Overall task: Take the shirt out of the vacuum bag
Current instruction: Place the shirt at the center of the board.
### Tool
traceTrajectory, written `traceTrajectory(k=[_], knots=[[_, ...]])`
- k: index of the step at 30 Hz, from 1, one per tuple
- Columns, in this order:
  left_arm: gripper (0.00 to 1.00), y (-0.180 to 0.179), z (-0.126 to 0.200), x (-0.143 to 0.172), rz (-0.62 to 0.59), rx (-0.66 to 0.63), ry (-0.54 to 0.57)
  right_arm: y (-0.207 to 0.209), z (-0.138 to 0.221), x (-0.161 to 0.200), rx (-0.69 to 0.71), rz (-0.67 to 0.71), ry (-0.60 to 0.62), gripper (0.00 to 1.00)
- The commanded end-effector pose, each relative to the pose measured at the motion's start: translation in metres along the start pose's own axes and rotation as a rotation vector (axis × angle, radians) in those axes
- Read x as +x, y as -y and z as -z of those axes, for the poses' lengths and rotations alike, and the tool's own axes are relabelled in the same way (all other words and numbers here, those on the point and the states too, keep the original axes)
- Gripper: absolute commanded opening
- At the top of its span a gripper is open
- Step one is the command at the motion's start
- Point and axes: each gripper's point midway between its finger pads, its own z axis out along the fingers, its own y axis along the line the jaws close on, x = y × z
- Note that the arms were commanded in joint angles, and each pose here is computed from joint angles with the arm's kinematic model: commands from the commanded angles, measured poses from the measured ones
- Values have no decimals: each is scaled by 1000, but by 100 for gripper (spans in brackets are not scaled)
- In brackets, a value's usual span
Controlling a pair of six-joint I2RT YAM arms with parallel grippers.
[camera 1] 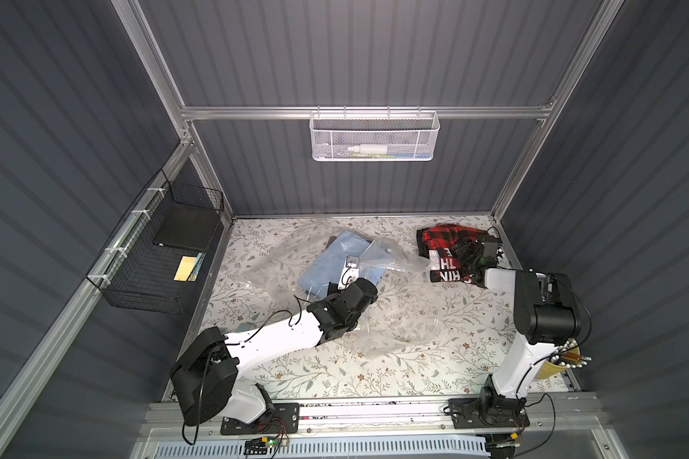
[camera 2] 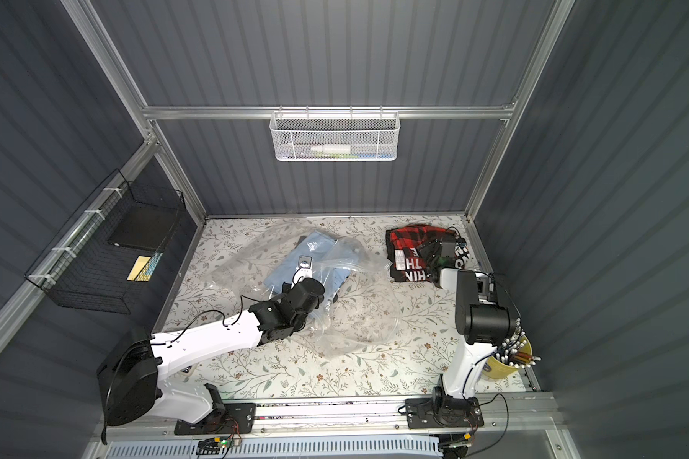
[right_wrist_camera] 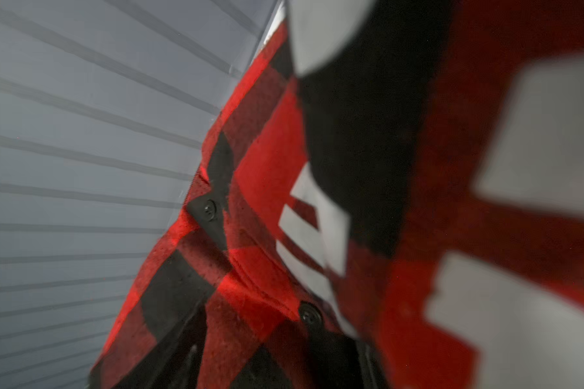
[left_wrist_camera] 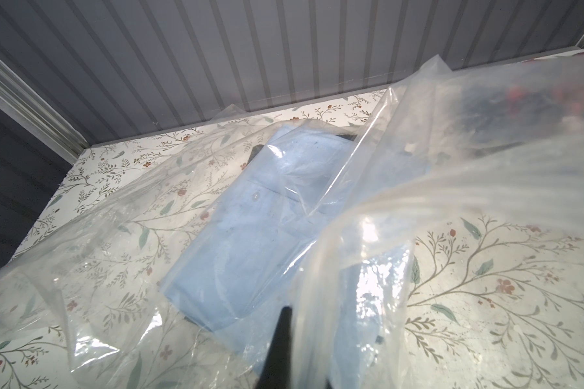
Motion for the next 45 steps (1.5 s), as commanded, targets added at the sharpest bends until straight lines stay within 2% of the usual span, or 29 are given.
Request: traceTrajectory(k=[1,5,9,12,18,25,33,45], knots=[[0,-4,3,-3,15,-2,0,-5,9,19,-14,30,-43,72],[0,-3,2,-3,20,0,0,-47,47,1,-95,70,18,72],[0,-1,3,-8,42,11,12,-96,99,-18,-168,144,122,73],[0,1,4,-11,49,19,18,-134,137,-16,-216,231,166,74],[0,3,5,-13,66,35,24,-170,207,12,-352,288,165,74],[0,4,6,-17,82,48,36,-186,269,77,-468,408,59,74],[0,7,8,-24,105,67,48,-165,284,151,-519,455,-108,73],[0,3,13,-30,115,61,44,-155,254,218,-526,456,-291,70]])
